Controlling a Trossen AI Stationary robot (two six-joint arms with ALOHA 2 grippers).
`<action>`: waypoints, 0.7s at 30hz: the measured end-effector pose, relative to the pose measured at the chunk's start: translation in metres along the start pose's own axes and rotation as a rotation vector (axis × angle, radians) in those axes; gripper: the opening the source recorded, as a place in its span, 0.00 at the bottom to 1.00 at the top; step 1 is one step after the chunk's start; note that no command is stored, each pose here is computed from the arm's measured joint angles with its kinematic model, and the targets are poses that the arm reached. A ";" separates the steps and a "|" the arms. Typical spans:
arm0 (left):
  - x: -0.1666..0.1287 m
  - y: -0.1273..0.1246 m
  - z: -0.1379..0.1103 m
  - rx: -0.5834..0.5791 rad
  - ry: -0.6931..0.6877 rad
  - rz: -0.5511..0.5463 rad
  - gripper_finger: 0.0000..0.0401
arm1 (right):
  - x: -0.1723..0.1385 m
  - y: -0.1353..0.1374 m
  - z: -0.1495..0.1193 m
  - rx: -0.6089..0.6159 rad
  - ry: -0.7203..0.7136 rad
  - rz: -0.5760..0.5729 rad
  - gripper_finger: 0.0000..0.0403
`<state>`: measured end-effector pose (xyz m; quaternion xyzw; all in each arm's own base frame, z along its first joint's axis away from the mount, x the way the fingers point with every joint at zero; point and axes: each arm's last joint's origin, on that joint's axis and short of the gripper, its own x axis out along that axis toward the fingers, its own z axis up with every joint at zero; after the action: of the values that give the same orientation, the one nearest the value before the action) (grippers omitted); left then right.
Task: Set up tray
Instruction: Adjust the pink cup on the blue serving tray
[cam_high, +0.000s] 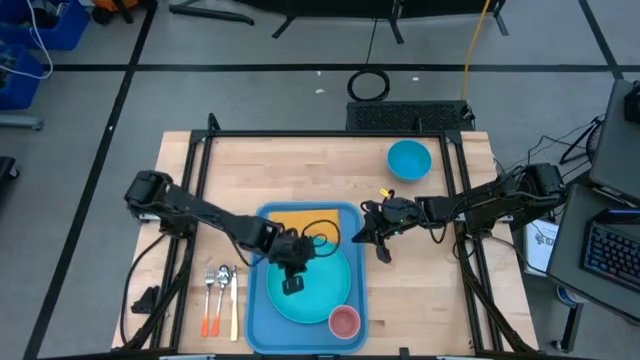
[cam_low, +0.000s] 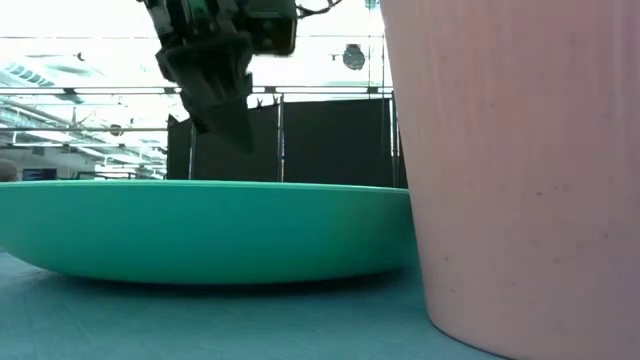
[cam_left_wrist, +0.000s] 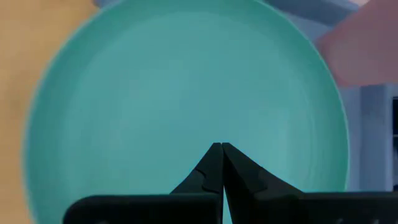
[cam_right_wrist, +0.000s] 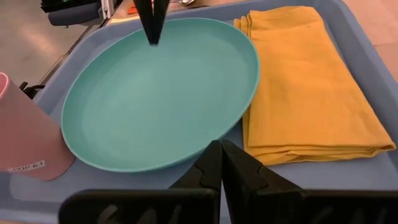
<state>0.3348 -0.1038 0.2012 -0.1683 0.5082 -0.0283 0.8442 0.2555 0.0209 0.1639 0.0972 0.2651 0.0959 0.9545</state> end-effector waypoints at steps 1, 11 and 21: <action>0.005 0.000 -0.001 -0.012 0.015 -0.006 0.01 | 0.000 0.000 0.000 0.000 -0.002 0.000 0.00; 0.038 -0.006 -0.009 -0.041 0.066 -0.042 0.01 | 0.000 0.001 -0.001 0.021 0.009 0.020 0.00; 0.039 -0.013 -0.005 -0.045 0.003 -0.076 0.00 | 0.001 0.010 0.002 0.002 -0.016 0.109 0.00</action>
<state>0.3506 -0.1263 0.1700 -0.2066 0.5034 -0.0493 0.8376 0.2560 0.0301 0.1675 0.1130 0.2519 0.1468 0.9499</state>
